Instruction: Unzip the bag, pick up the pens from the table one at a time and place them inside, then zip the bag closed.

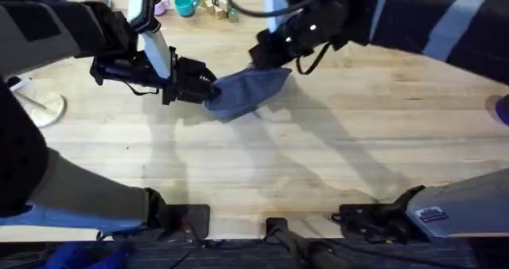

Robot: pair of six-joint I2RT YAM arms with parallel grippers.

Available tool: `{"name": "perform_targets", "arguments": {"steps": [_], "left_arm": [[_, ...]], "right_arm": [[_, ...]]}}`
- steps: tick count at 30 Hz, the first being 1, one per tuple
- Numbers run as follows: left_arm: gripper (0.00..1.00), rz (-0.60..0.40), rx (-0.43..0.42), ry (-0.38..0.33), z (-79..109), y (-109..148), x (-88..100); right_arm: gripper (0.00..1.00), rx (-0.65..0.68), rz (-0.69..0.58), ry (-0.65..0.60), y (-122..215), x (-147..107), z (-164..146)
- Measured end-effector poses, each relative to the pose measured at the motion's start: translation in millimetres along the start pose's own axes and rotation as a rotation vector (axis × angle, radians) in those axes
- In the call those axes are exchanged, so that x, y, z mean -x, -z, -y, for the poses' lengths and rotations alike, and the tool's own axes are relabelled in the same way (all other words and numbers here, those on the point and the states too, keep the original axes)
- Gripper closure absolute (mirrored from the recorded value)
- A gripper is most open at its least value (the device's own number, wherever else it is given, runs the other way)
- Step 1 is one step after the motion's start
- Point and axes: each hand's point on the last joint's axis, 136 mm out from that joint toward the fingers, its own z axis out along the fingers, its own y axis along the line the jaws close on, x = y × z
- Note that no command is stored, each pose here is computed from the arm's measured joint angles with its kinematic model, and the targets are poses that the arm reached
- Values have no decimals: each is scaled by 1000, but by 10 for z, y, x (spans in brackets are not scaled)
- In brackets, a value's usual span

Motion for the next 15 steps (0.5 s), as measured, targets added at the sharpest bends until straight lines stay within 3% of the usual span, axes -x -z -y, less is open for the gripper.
{"name": "perform_targets", "arguments": {"steps": [7, 15], "left_arm": [[958, -19, -1, 0, 2, 1, -33], [957, -27, -2, 1, 4, 2, -47]], "right_arm": [[969, -89, -26, -67, -13, -48, 450], [968, -141, -47, -94, -72, -95, 758]]}}
